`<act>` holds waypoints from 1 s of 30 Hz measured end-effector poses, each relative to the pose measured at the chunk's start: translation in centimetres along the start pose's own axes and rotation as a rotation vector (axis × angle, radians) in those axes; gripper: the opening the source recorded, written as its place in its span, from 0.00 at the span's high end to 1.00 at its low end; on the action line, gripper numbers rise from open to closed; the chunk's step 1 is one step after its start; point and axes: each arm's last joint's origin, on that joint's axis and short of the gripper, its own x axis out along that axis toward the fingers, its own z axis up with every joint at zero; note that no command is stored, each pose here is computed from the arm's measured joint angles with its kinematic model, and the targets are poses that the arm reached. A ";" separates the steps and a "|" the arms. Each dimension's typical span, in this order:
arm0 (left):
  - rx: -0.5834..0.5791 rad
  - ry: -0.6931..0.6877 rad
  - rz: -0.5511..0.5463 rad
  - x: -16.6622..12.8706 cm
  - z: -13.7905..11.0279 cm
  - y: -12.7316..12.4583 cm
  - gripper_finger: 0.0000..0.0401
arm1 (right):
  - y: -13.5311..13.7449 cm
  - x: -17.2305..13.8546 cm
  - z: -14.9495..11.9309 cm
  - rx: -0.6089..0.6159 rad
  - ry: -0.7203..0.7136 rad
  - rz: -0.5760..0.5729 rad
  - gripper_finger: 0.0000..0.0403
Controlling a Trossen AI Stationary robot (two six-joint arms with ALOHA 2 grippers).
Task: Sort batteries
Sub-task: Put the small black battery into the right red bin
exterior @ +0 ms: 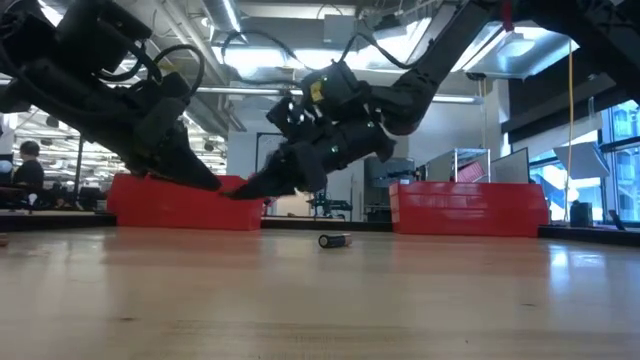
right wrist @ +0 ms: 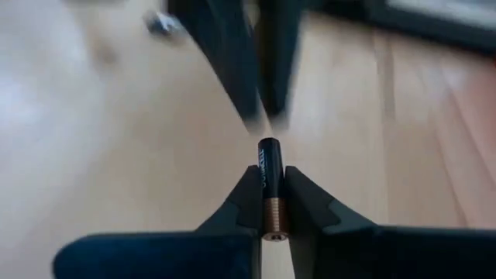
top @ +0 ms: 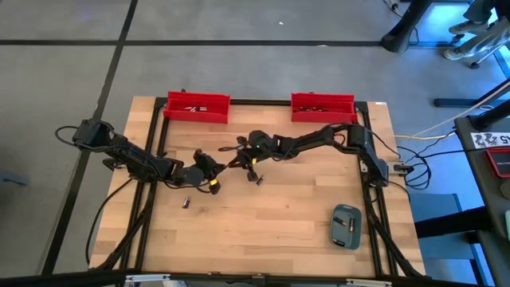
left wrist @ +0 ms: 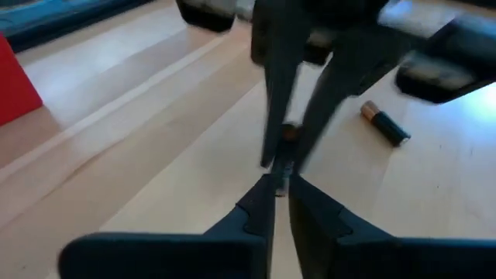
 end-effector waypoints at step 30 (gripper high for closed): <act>-0.028 0.009 0.169 0.5 -0.2 1.5 0.67 | -10.9 -31.3 -2.3 0.924 0.643 -0.817 0.94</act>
